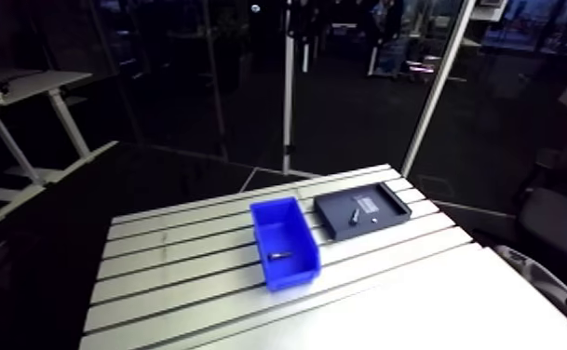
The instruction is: Pick up the M10 bolt from the tray and put it into the blue bin.
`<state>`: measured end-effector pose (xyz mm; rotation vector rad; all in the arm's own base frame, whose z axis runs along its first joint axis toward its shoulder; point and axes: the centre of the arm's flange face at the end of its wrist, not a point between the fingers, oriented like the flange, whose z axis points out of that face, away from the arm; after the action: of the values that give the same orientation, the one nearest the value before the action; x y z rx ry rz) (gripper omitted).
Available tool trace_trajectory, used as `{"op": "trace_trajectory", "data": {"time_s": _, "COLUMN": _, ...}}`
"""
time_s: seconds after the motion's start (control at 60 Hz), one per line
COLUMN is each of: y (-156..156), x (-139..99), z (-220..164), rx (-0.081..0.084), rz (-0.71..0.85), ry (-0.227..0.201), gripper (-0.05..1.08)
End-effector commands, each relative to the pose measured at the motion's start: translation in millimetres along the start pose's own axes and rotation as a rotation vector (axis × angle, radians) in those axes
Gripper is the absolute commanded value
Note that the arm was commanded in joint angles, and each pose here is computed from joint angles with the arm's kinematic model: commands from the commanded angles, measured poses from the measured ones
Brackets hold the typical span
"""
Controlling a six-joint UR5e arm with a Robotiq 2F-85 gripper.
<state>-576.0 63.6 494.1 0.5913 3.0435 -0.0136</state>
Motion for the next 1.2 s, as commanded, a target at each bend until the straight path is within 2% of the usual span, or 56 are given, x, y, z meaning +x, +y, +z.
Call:
{"op": "trace_trajectory", "data": {"time_s": 0.017, "y": 39.4, "x": 39.9, "z": 34.6, "rx": 0.003, "rz": 0.07, "ry": 0.002, "gripper": 0.01}}
{"op": "trace_trajectory", "data": {"time_s": 0.283, "y": 38.5, "x": 49.7, "z": 48.4, "rx": 0.006, "rz": 0.07, "ry": 0.028, "gripper": 0.01}}
{"op": "trace_trajectory", "data": {"time_s": 0.367, "y": 40.0, "x": 53.4, "z": 57.0, "rx": 0.002, "rz": 0.068, "ry": 0.041, "gripper": 0.01}}
{"op": "trace_trajectory", "data": {"time_s": 0.5, "y": 40.6, "x": 53.5, "z": 66.4, "rx": 0.003, "rz": 0.069, "ry": 0.038, "gripper": 0.01}}
{"op": "trace_trajectory", "data": {"time_s": 0.617, "y": 45.1, "x": 54.1, "z": 76.7, "rx": 0.002, "rz": 0.075, "ry": 0.053, "gripper": 0.01}}
{"op": "trace_trajectory", "data": {"time_s": 0.783, "y": 51.7, "x": 52.6, "z": 95.8, "rx": 0.002, "rz": 0.086, "ry": 0.027, "gripper": 0.01}}
{"op": "trace_trajectory", "data": {"time_s": 0.983, "y": 64.7, "x": 57.4, "z": 118.5, "rx": 0.004, "rz": 0.103, "ry": 0.038, "gripper": 0.02}}
{"op": "trace_trajectory", "data": {"time_s": 1.2, "y": 68.0, "x": 61.3, "z": 137.2, "rx": 0.003, "rz": 0.109, "ry": 0.008, "gripper": 0.01}}
